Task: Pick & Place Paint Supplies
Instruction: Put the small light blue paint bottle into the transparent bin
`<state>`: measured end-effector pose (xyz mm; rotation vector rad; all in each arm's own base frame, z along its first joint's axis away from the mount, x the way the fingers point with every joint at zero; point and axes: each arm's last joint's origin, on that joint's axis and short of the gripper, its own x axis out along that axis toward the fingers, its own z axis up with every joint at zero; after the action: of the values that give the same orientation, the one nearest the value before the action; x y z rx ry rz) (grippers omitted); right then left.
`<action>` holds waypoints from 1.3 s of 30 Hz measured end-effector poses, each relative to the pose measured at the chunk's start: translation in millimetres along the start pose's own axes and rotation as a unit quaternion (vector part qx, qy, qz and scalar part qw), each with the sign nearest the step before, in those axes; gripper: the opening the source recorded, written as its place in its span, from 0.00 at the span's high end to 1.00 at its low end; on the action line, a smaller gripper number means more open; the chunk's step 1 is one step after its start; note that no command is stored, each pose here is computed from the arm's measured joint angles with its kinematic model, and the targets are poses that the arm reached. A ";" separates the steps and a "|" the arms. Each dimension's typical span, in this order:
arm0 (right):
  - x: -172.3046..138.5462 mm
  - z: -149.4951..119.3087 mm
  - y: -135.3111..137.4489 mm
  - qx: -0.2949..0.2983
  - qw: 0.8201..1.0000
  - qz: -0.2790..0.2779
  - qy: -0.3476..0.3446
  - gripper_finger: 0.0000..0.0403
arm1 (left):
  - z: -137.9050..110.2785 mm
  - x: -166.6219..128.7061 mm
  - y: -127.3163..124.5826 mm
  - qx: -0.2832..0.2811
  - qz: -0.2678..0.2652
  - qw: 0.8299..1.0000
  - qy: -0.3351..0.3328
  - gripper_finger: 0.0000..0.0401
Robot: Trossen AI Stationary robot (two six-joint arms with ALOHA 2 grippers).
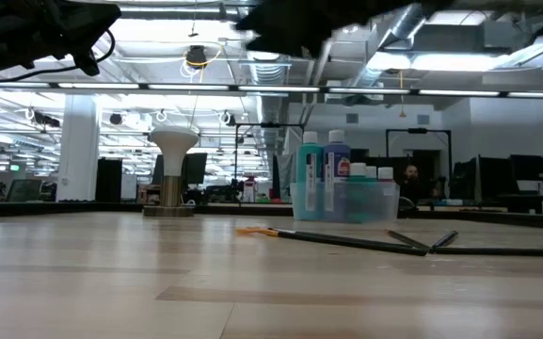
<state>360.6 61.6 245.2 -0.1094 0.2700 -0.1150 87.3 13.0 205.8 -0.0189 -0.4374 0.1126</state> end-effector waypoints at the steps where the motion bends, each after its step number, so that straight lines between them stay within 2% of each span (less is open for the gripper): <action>1: 9.2 3.8 9.1 -0.008 1.000 0.015 -0.003 0.37 | 0.1 0.0 0.0 0.000 0.000 1.000 0.000 1.00; 9: 78.0 25.6 67.4 -0.015 0.987 0.156 -0.037 0.36 | 0.0 0.0 0.0 0.000 0.000 1.000 0.000 1.00; 16: 124.3 23.5 104.5 -0.018 0.973 0.223 -0.048 0.36 | 0.0 0.0 0.0 0.000 0.000 1.000 0.000 1.00; 29: 188.9 -12.3 133.0 -0.020 0.968 0.250 -0.029 0.36 | 0.0 0.0 0.0 0.000 0.000 1.000 0.000 1.00; 39: 205.3 -29.4 128.6 -0.022 0.969 0.248 0.003 0.36 | 0.1 0.0 0.0 0.000 0.000 1.000 0.000 1.00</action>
<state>561.9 159.6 148.0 -0.0834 0.2989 0.3877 87.3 13.0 205.9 -0.0191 -0.4377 0.1126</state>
